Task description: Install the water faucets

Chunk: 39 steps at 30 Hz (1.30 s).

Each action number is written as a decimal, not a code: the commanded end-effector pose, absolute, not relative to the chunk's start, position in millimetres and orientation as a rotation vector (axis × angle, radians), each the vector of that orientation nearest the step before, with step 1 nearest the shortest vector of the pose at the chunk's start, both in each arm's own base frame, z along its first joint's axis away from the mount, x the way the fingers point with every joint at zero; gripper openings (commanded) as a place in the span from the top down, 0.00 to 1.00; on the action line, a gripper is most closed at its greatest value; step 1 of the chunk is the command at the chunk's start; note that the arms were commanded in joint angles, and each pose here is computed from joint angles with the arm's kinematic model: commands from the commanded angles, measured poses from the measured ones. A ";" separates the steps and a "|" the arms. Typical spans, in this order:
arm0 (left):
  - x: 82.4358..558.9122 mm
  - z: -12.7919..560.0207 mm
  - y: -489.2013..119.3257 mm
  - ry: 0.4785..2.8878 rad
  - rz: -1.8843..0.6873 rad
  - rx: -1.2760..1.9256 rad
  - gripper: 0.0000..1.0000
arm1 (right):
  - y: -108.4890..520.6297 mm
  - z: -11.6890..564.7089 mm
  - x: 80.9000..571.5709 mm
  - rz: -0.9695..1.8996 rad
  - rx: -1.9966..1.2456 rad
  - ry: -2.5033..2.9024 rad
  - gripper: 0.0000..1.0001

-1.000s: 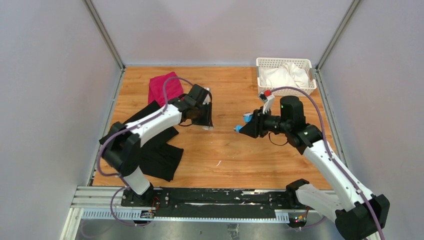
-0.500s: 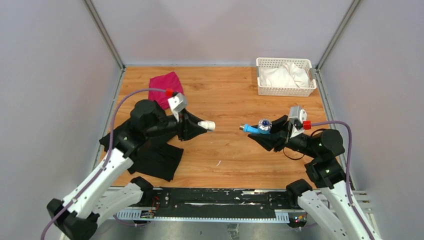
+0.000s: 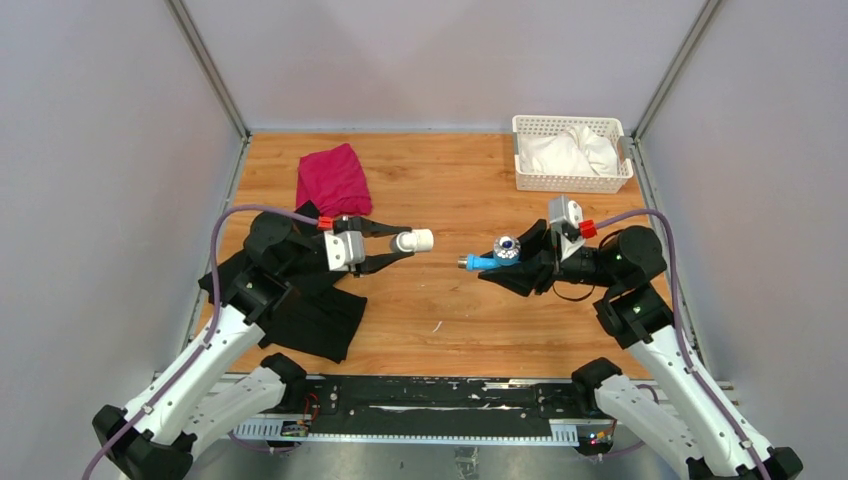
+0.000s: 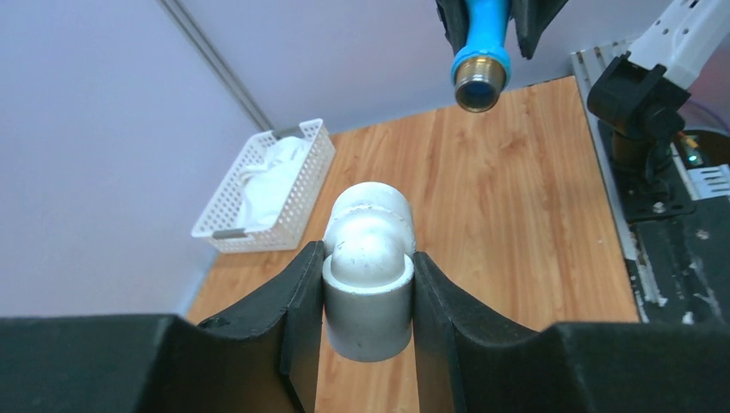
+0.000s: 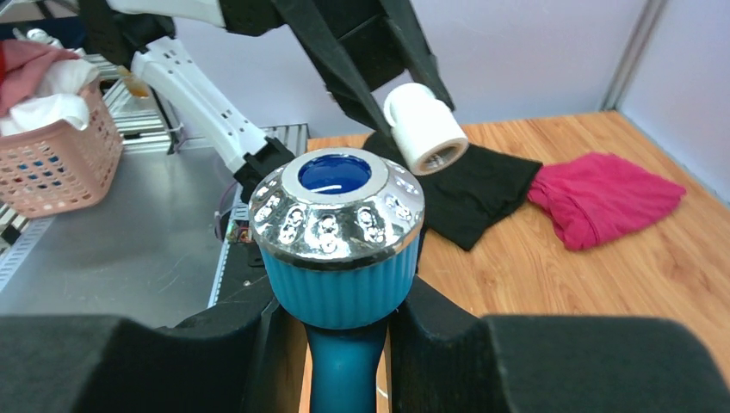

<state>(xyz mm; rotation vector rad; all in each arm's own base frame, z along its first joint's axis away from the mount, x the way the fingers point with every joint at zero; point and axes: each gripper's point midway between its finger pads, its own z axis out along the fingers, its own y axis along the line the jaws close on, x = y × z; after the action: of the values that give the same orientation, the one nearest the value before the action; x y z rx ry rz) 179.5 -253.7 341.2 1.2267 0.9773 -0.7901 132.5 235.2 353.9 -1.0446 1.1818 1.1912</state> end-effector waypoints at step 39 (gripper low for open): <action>41.9 451.2 -221.3 0.013 -0.613 1.500 1.00 | 281.5 443.9 54.8 1.133 -1.282 0.481 1.00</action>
<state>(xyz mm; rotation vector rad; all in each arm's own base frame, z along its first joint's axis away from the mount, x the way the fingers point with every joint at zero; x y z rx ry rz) 60.5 -227.3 439.9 1.4817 0.1031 -0.6077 54.9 284.3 407.9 -1.3449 0.6145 1.2305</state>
